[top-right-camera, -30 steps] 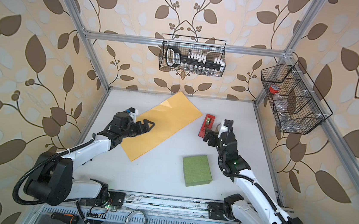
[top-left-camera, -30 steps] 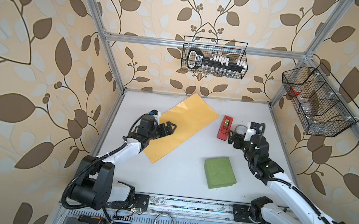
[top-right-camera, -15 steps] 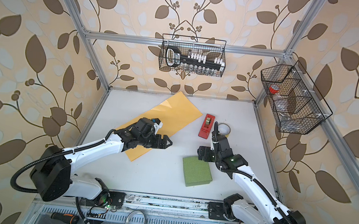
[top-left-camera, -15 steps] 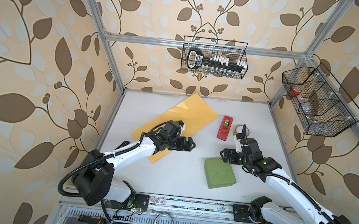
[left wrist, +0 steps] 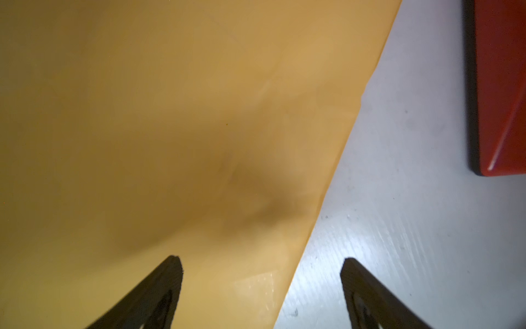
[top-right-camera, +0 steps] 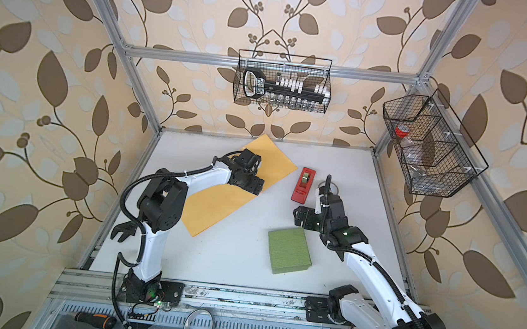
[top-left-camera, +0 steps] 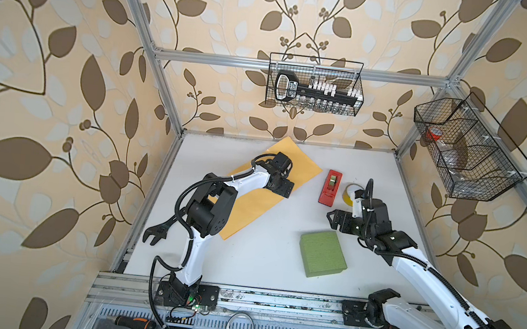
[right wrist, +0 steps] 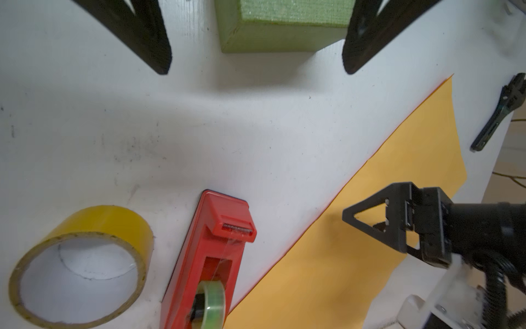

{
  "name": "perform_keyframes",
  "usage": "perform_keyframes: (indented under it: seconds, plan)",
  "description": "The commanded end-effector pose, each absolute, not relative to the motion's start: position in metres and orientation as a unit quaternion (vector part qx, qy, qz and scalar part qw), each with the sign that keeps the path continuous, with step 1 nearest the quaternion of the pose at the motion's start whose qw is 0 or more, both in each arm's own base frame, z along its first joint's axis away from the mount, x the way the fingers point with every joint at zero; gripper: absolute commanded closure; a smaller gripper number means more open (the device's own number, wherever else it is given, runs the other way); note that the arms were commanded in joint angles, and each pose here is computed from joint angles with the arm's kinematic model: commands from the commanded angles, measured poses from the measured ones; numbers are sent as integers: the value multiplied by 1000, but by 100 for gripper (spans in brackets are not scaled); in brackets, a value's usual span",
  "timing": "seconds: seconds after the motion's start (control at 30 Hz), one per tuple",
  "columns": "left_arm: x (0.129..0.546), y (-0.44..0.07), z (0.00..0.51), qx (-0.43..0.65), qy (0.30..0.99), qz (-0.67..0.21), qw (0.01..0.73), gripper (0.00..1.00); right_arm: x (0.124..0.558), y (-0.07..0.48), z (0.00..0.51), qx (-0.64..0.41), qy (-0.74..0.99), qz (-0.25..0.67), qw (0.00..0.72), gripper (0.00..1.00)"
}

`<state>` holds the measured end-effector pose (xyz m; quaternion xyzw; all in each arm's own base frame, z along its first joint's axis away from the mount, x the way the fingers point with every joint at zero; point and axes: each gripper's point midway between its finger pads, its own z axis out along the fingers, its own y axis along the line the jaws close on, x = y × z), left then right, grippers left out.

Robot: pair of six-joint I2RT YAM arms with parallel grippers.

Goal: Wrap the gift box in paper

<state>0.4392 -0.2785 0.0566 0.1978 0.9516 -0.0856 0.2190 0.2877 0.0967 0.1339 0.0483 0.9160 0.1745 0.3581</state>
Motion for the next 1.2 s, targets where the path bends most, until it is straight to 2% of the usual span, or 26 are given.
perform_keyframes:
  seconds: [0.0, 0.13, 0.37, 0.5, 0.77, 0.97, 1.17]
  plan:
    - [438, -286, 60, 265, 940, -67, 201, 10, 286, 102, 129, 51, 912, 210, 349, 5]
    - [443, -296, 47, 282, 939, -72, 183, 11, 285, 103, 122, 54, 912, 216, 344, 5]
    - [445, -296, 27, 309, 937, -55, 150, 18, 285, 105, 121, 52, 911, 222, 343, 5]
    - [438, -297, 19, 318, 937, -63, 127, 28, 284, 106, 120, 50, 912, 223, 341, 5]
    - [421, -299, 16, 341, 931, -88, 94, 57, 284, 108, 119, 48, 912, 229, 337, 5]
    - [403, -302, 22, 359, 923, -120, 74, 70, 284, 107, 116, 49, 914, 226, 333, 5]
    - [355, -287, 19, 368, 917, -148, 33, 73, 283, 103, 117, 46, 916, 215, 335, 5]
